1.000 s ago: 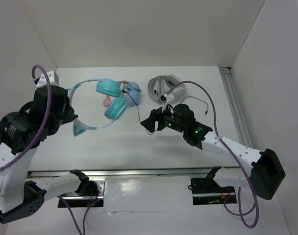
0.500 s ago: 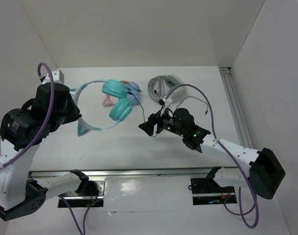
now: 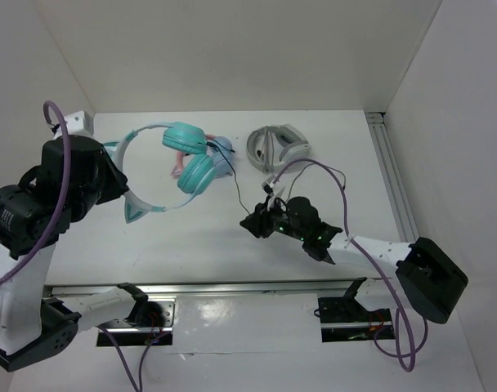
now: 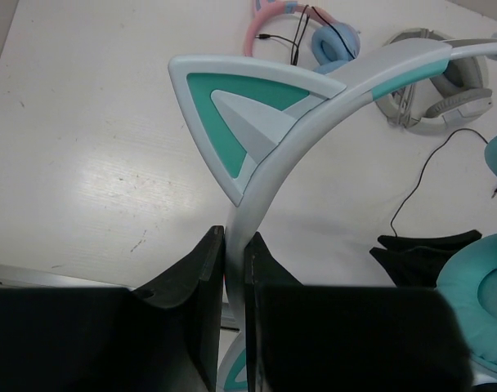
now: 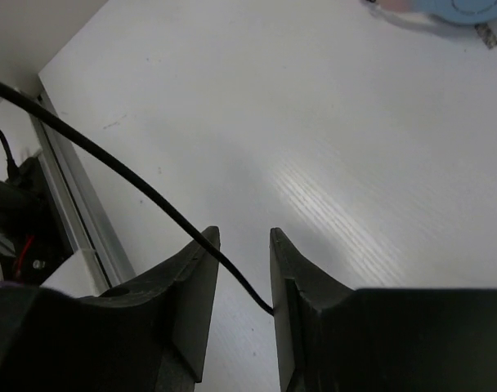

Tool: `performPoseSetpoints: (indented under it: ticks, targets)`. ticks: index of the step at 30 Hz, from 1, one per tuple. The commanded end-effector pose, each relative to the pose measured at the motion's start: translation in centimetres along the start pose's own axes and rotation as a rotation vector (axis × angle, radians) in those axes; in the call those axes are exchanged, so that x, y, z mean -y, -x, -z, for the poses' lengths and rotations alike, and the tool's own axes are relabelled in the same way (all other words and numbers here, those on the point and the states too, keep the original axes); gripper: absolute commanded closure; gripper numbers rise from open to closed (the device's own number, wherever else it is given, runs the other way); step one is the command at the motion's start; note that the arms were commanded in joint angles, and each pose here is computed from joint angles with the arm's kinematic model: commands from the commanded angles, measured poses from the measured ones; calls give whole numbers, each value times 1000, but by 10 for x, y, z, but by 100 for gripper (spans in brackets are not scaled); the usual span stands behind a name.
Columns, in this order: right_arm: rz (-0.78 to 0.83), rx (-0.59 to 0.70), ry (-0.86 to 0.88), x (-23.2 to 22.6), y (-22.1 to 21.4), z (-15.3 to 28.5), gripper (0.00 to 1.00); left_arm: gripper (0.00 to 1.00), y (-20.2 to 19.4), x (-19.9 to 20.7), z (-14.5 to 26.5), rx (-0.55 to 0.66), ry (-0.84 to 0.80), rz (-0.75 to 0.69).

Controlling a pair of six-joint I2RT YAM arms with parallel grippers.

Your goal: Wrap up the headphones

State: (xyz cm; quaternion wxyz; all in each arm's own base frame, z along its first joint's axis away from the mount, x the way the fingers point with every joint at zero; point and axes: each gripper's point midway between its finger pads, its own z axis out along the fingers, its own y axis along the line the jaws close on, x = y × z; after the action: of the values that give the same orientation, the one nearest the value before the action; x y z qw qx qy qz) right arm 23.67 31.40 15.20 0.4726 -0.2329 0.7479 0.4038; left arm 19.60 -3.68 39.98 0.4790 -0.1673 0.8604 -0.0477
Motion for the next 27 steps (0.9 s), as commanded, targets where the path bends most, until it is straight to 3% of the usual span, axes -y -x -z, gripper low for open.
performPoseSetpoints:
  ticks: [1, 3, 6, 7, 8, 13, 17, 22, 23, 27]
  targets:
    - [20, 88, 19, -10, 10, 9, 62, 100, 25, 7, 8, 93, -39, 76]
    - [22, 96, 22, -11, 9, 14, 62, 100, 27, 9, 7, 93, -39, 76]
    - [20, 87, 19, -9, 4, 15, 74, 100, 28, 12, 7, 89, -48, 76]
    - [20, 90, 10, -8, 5, 15, 92, 100, 30, 12, 9, 96, -52, 80]
    - [8, 88, -13, -4, 5, 12, 100, 100, 30, 12, 9, 96, -52, 80]
    - [10, 65, -54, -8, 4, 12, 100, 100, 31, 4, 0, 112, 15, 79]
    - [-4, 41, -250, -15, 3, 27, 100, 100, 32, -21, -23, 160, 226, 58]
    - [61, 74, -498, -44, 8, 87, 100, 100, 13, -36, -61, 139, 416, -11]
    - [68, 78, -508, -50, 12, 95, 100, 100, 15, -27, -69, 157, 391, -11]
    - [167, 71, -512, -80, 36, 123, 100, 100, -17, 13, -104, 89, 190, -268]
